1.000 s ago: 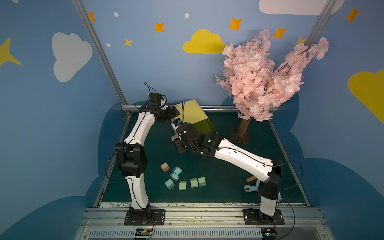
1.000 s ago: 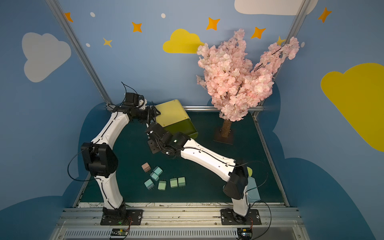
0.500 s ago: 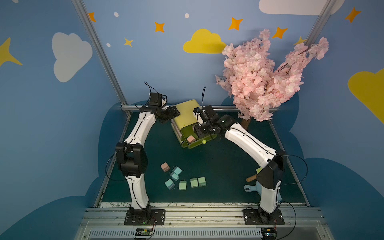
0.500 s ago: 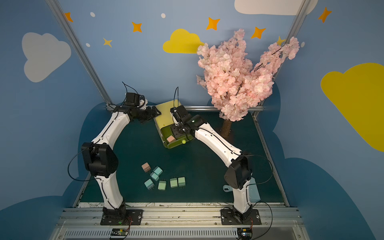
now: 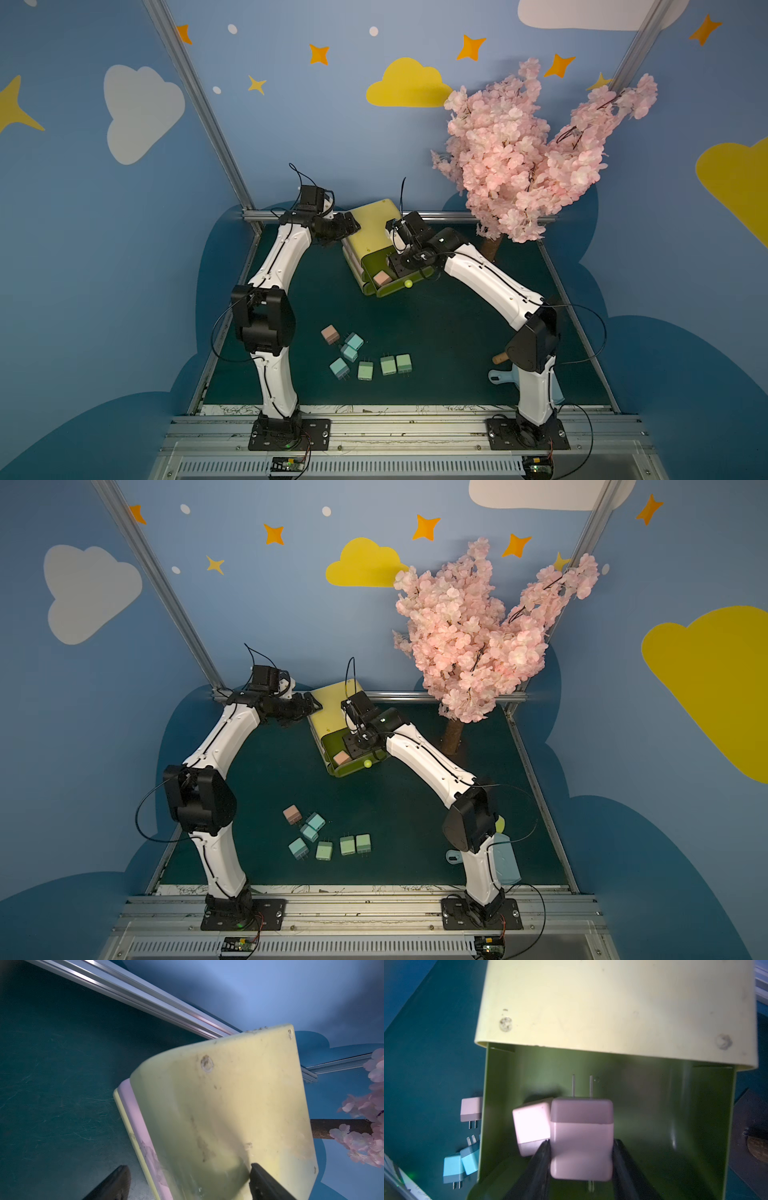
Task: Place the plugs into the drawer by color
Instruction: Place the plug in the drawer, then pick up the plug from the center of the board, then place the plug in the drawer, then close the drawer in the storage box, then open the drawer in the storage box.
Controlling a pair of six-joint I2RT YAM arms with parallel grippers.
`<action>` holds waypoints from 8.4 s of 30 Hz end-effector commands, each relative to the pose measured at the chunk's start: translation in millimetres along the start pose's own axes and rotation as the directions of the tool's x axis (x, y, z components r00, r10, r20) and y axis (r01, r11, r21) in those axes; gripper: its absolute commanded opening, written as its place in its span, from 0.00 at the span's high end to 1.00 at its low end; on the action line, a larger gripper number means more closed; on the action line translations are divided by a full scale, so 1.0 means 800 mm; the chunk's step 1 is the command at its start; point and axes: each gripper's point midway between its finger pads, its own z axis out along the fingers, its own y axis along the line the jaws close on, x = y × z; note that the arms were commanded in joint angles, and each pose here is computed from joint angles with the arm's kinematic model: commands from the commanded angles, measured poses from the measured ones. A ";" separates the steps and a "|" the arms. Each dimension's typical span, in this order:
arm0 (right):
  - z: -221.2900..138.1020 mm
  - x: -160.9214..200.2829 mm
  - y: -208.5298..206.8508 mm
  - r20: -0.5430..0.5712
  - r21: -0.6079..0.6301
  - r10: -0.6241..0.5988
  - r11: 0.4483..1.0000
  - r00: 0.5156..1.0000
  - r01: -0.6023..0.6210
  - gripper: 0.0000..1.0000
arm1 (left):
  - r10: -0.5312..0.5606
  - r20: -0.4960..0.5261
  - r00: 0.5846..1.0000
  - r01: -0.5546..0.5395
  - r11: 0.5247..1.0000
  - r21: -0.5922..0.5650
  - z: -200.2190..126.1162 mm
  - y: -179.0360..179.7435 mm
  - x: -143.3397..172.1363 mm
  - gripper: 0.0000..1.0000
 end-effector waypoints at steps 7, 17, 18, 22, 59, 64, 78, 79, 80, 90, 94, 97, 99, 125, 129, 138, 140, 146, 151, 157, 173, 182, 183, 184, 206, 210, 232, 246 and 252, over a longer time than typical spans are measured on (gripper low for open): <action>0.020 -0.010 -0.011 -0.001 0.053 0.001 0.999 1.000 -0.001 0.76 | -0.004 -0.044 0.999 0.001 0.998 -0.069 -0.001 0.020 0.019 0.10; 0.016 -0.013 -0.014 0.006 0.055 0.004 0.998 1.000 -0.004 0.53 | -0.005 -0.046 0.999 0.002 0.997 -0.072 -0.001 0.021 0.020 0.10; 0.009 -0.017 -0.013 0.018 0.051 0.001 0.999 1.000 -0.002 0.48 | -0.002 -0.044 0.999 -0.001 0.997 -0.074 -0.001 0.022 0.019 0.10; -0.027 -0.034 -0.011 0.080 0.041 -0.006 0.999 0.997 0.002 0.34 | -0.002 -0.039 0.999 -0.001 0.997 -0.077 -0.003 0.022 0.017 0.10; 0.161 0.137 0.307 -0.140 -0.314 -0.210 0.936 0.968 0.158 0.30 | -0.003 -0.034 0.999 0.000 0.996 -0.086 -0.005 0.025 0.017 0.10; 0.186 0.142 0.305 -0.150 -0.282 -0.215 0.945 0.965 0.167 0.30 | -0.004 -0.036 0.999 0.000 0.996 -0.090 -0.004 0.027 0.018 0.10; 0.207 0.151 0.298 -0.177 -0.250 -0.212 0.954 0.961 0.164 0.52 | -0.009 -0.036 0.999 0.006 0.996 -0.085 -0.005 0.029 0.017 0.09; 0.202 0.149 0.299 -0.173 -0.250 -0.213 0.954 0.962 0.166 0.57 | -0.009 -0.038 0.999 0.006 0.996 -0.084 -0.004 0.029 0.018 0.09; 0.191 0.142 0.299 -0.163 -0.257 -0.216 0.951 0.963 0.170 0.61 | -0.009 -0.038 0.999 0.006 0.996 -0.084 -0.004 0.029 0.017 0.09; 0.007 0.046 0.215 0.060 -0.087 -0.241 0.965 0.969 0.246 0.72 | -0.006 -0.027 1.000 0.004 0.997 -0.079 -0.009 0.026 0.014 0.09; -0.041 0.020 0.147 0.118 -0.005 -0.245 0.969 0.962 0.248 0.75 | -0.010 -0.032 0.999 0.008 0.997 -0.074 -0.008 0.024 0.015 0.09; -0.054 0.006 0.081 0.132 0.080 -0.258 0.965 0.957 0.250 0.76 | -0.006 -0.027 1.000 0.004 0.997 -0.073 -0.009 0.022 0.014 0.09; -0.058 -0.003 0.034 0.127 0.136 -0.243 0.965 0.962 0.225 0.76 | -0.005 -0.026 1.000 0.003 0.997 -0.078 -0.008 0.023 0.013 0.09; 0.009 -0.004 -0.109 -0.020 0.311 -0.155 0.938 0.988 0.154 0.52 | -0.008 -0.052 0.999 0.003 0.995 -0.097 0.006 0.033 0.020 0.10; -0.016 -0.013 -0.103 0.019 0.297 -0.155 0.944 0.988 0.143 0.41 | -0.005 -0.057 0.998 -0.001 0.995 -0.100 0.008 0.035 0.022 0.10; -0.104 0.005 -0.066 0.191 0.221 -0.133 0.971 0.972 0.090 0.29 | -0.007 -0.058 0.998 0.001 0.995 -0.103 0.007 0.037 0.021 0.12; -0.098 0.031 -0.063 0.216 0.206 -0.119 0.976 0.969 0.074 0.30 | -0.006 -0.056 0.998 0.001 0.995 -0.103 0.005 0.037 0.021 0.12; -0.081 0.083 -0.027 0.383 0.056 -0.090 0.996 0.919 0.075 0.33 | -0.008 -0.062 0.998 0.002 0.995 -0.103 0.007 0.037 0.024 0.13; -0.045 0.107 -0.015 0.373 0.019 -0.093 0.996 0.923 0.092 0.37 | -0.006 -0.068 0.998 -0.001 0.995 -0.104 0.009 0.037 0.026 0.14; -0.013 0.104 -0.020 0.289 0.057 -0.073 0.997 0.954 0.059 0.40 | -0.009 -0.077 0.997 0.001 0.994 -0.108 0.014 0.040 0.029 0.14; -0.006 0.053 -0.010 0.319 0.057 -0.093 0.995 0.943 0.079 0.43 | 0.016 -0.104 0.994 -0.027 0.994 -0.106 0.024 0.035 0.036 0.14; -0.010 0.023 0.001 0.373 0.041 -0.076 0.997 0.925 0.065 0.45 | 0.029 -0.112 0.993 -0.040 0.994 -0.102 0.024 0.030 0.041 0.14; -0.009 0.019 0.001 0.384 0.040 -0.067 0.998 0.921 0.056 0.45 | 0.029 -0.113 0.993 -0.040 0.994 -0.102 0.025 0.030 0.041 0.14; -0.008 0.017 0.002 0.394 0.041 -0.064 0.998 0.917 0.053 0.45 | 0.031 -0.114 0.993 -0.043 0.994 -0.101 0.025 0.029 0.042 0.14; 0.042 -0.043 0.022 0.563 0.049 -0.021 0.999 0.826 -0.009 0.45 | 0.030 -0.119 0.992 -0.042 0.994 -0.097 0.024 0.024 0.045 0.13; 0.050 -0.045 0.023 0.573 0.042 -0.009 0.999 0.819 -0.019 0.45 | 0.033 -0.112 0.993 -0.044 0.995 -0.094 0.020 0.021 0.044 0.13; 0.040 0.085 0.013 0.394 -0.397 0.565 0.816 0.725 -0.420 0.45 | -0.040 0.016 0.999 0.039 0.998 0.057 -0.021 -0.033 -0.015 0.11; 0.077 0.050 -0.018 0.267 -0.687 0.772 0.572 0.577 -0.448 0.53 | -0.072 -0.030 0.997 0.075 0.991 0.114 0.012 -0.033 -0.019 0.30; 0.084 0.038 -0.032 0.284 -0.684 0.777 0.575 0.562 -0.449 0.54 | -0.076 -0.033 0.997 0.079 0.992 0.096 0.014 -0.024 -0.016 0.30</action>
